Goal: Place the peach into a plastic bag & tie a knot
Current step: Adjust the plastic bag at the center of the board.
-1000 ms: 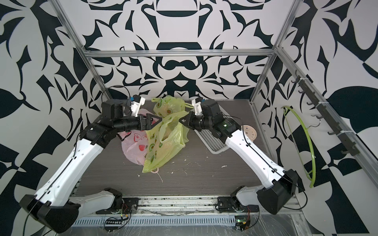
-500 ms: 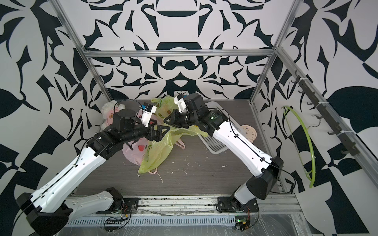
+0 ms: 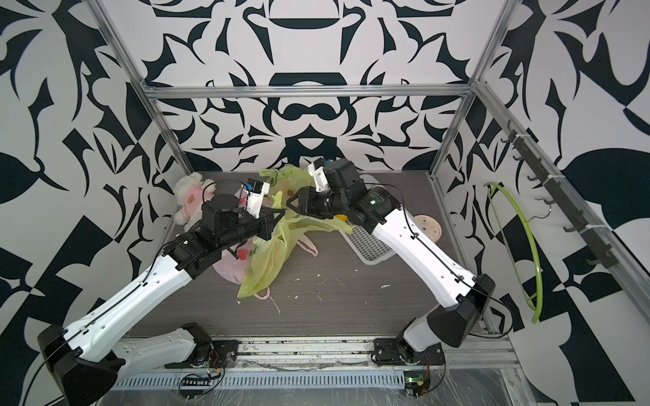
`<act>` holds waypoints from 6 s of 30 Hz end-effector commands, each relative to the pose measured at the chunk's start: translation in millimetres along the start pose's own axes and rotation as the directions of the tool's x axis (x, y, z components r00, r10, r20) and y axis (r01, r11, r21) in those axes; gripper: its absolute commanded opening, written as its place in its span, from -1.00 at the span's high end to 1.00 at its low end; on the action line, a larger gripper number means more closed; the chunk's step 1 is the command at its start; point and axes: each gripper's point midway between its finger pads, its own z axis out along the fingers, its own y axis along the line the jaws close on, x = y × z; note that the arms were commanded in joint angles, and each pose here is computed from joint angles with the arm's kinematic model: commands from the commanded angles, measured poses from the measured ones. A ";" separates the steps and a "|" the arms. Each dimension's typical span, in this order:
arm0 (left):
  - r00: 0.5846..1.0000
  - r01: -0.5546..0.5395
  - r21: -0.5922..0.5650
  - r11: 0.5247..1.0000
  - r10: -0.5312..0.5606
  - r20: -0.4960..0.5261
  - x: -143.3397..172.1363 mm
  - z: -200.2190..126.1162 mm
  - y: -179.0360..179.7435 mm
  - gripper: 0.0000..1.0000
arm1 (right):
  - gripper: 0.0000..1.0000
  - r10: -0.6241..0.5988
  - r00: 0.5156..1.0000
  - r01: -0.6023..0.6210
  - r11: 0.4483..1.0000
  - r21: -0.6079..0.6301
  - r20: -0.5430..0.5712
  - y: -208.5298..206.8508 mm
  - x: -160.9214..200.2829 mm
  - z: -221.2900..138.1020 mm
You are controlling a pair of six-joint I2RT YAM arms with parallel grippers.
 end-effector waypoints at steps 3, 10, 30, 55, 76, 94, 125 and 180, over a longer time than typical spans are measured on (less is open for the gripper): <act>1.000 -0.001 -0.013 1.000 0.002 0.031 -11.7 -4.8 0.5 1.00 | -0.15 -0.008 0.996 -0.021 0.948 0.319 0.088 -98.8 3.8 -59.2; 1.000 0.001 -0.002 1.000 -0.001 0.027 -11.4 -4.1 -1.7 1.00 | -0.28 0.049 0.998 -0.063 0.925 0.374 0.045 -141.0 24.3 -45.7; 1.000 0.002 0.008 1.000 -0.002 0.016 -10.1 -6.4 -3.9 1.00 | -0.20 0.132 0.990 -0.141 0.920 0.366 0.050 -164.4 23.1 -4.3; 0.995 -0.023 0.045 0.999 0.019 0.093 -82.1 -98.1 -4.2 1.00 | 1.00 0.036 0.999 -0.035 0.998 -0.046 0.022 -4.3 9.1 -112.0; 0.946 0.315 0.375 0.872 -0.256 -0.200 -43.5 18.5 43.2 1.00 | 1.00 0.107 0.989 -0.124 0.978 0.170 0.104 -82.8 -48.9 -18.6; 0.957 0.283 0.511 0.811 -0.202 -0.210 -62.3 17.0 23.6 1.00 | 0.07 -0.097 0.995 0.095 0.956 -0.278 0.007 59.1 -89.2 6.4; 0.965 0.252 0.384 0.888 -0.200 -0.172 -70.7 7.0 28.3 -0.66 | 1.00 -0.061 0.997 0.047 0.957 -0.288 -0.043 89.6 -78.7 63.8; 0.991 -0.022 -0.048 0.999 0.028 0.127 -29.3 2.8 37.1 0.49 | 1.00 -0.080 0.964 0.101 0.992 -0.071 0.253 108.8 -98.6 20.1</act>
